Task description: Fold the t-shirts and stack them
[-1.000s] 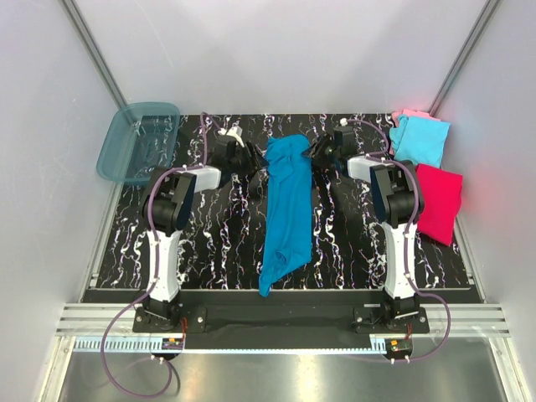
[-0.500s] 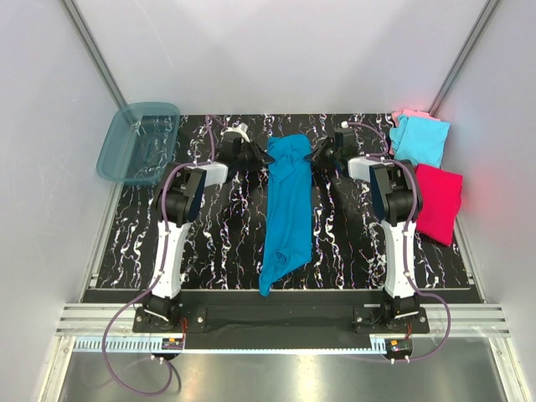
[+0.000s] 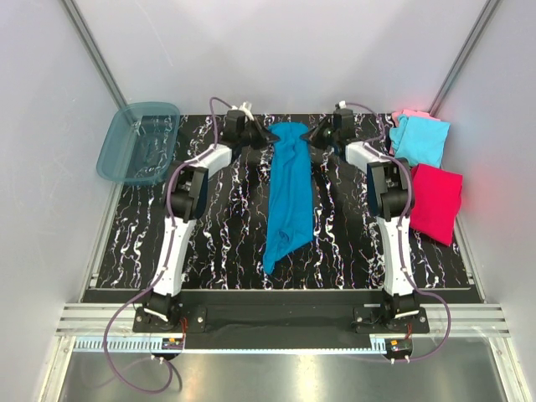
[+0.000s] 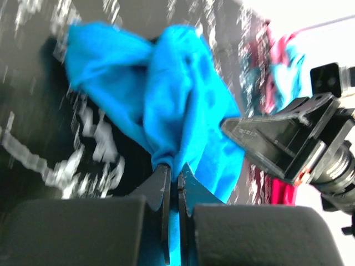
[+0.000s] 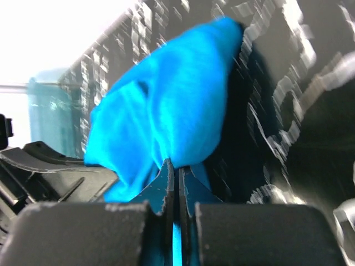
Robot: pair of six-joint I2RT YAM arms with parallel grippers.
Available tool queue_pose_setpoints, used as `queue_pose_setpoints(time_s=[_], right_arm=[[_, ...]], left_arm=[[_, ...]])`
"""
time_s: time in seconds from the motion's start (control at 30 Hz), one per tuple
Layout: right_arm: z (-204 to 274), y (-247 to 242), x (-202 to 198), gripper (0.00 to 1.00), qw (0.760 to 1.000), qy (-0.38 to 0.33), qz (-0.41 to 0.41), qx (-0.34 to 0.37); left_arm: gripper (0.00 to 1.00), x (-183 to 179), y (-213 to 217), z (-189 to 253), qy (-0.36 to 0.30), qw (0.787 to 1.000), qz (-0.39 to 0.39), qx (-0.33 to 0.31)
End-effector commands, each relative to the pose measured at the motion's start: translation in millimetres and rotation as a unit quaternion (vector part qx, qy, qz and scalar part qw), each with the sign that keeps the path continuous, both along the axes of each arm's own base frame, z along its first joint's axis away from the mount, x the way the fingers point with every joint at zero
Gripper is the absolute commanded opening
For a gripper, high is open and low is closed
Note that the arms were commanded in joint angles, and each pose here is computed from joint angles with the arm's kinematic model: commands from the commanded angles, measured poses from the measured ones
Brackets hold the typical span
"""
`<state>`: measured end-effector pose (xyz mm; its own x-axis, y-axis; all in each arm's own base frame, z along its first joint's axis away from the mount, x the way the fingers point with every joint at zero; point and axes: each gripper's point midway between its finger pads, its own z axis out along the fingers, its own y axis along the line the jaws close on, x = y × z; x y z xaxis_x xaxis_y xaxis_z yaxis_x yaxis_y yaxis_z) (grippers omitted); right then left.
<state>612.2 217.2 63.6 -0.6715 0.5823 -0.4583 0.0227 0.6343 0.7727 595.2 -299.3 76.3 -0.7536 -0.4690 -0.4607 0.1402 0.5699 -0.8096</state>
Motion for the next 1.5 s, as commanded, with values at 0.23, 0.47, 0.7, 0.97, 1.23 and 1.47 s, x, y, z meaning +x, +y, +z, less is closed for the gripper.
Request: queue_pose_setpoints(time_s=[0.23,0.47,0.7,0.97,1.23,1.47], right_arm=[[-10,-9,41,0.14,0.999,0.024,0.0,0.036],[24,-25,32,0.4,0.999,0.002,-0.037,0.007],[165,-33,-11,0.43,0.995,-0.088,-0.05,0.017],[127,-3,-168,0.47,0.999,0.002,-0.013,-0.041],[47,13,-336,0.47,0.994,0.066,0.056,-0.068],[12,-2,-385,0.46,0.992,0.08,0.053,-0.088]], left_arm=[[0.43,43,15,9,0.014,0.999,0.014,-0.05],[0.7,15,43,40,-0.017,0.998,0.04,-0.042],[0.69,-47,60,116,-0.074,0.995,0.057,-0.025],[0.68,-199,38,137,-0.123,0.991,0.02,0.038],[0.68,-325,54,73,-0.122,0.985,0.059,0.108],[0.67,-387,83,24,-0.112,0.979,0.1,0.138]])
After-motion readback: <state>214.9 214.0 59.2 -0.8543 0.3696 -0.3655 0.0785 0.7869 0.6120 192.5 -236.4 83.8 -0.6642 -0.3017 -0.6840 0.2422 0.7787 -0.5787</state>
